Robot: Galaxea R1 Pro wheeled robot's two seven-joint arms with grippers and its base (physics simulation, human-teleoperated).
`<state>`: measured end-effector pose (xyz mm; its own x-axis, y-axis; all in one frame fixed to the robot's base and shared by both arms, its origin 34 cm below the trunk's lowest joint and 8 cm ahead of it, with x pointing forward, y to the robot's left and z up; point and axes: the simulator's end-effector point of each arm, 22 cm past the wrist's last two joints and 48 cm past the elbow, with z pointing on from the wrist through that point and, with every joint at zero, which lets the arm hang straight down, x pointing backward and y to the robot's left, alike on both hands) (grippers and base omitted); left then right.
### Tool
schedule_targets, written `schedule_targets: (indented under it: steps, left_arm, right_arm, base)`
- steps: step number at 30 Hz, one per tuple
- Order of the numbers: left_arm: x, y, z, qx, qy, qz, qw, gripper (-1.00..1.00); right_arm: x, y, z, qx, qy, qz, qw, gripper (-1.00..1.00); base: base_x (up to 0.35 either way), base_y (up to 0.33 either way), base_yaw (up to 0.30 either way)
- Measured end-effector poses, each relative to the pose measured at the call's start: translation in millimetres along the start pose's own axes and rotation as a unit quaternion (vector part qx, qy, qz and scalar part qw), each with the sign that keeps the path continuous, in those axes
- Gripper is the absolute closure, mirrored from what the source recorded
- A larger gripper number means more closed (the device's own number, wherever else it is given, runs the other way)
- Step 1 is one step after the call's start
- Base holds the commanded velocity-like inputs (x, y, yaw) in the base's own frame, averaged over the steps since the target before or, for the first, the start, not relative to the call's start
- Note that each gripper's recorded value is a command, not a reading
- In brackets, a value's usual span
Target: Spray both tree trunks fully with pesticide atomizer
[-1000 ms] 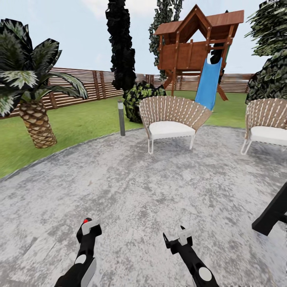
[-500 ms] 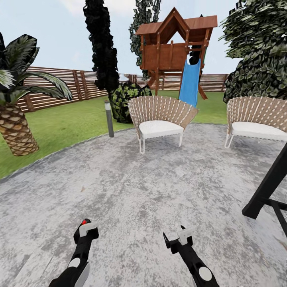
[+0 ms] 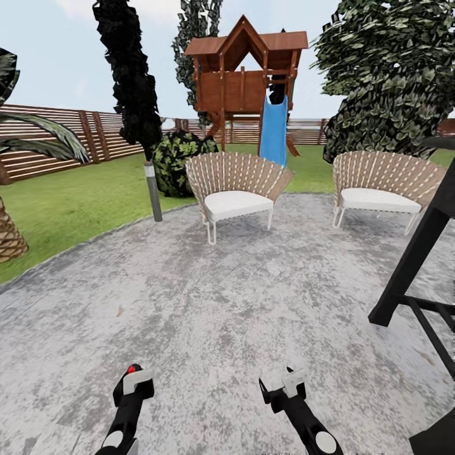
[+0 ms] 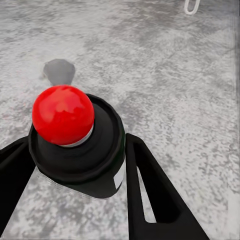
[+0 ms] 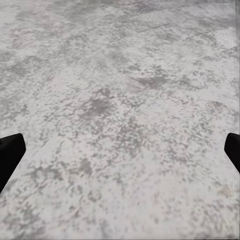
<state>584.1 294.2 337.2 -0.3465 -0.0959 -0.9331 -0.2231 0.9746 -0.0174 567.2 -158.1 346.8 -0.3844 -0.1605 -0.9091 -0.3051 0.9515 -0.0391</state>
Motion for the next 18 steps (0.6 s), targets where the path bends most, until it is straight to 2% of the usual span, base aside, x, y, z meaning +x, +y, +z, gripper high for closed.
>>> schedule_targets:
  steps: [4, 6, 9, 18]
  left_arm:
    - [0, -1, -0.6, 0.001, 0.000, 0.000, 1.0000, 1.00]
    - [0, -3, -0.9, 0.004, 0.000, 0.003, 1.0000, 1.00]
    - [3, -7, -1.9, 0.010, 0.003, 0.013, 0.9999, 1.00]
    - [-11, -12, -4.6, 0.016, -0.009, 0.015, 0.9997, 1.00]
  right_arm:
    - [2, -7, -0.7, 0.015, 0.003, -0.001, 0.9999, -1.00]
    - [5, -16, -1.6, 0.037, 0.005, -0.002, 0.9993, -1.00]
    - [6, -23, -2.5, 0.052, 0.007, -0.002, 0.9986, -1.00]
    - [-6, -27, -6.3, 0.059, -0.004, -0.004, 0.9983, -1.00]
  base:
    - [0.000, 0.100, -0.224]
    - [0.000, 0.023, -0.076]
    - [0.000, 0.008, -0.028]
    - [0.000, 0.001, -0.004]
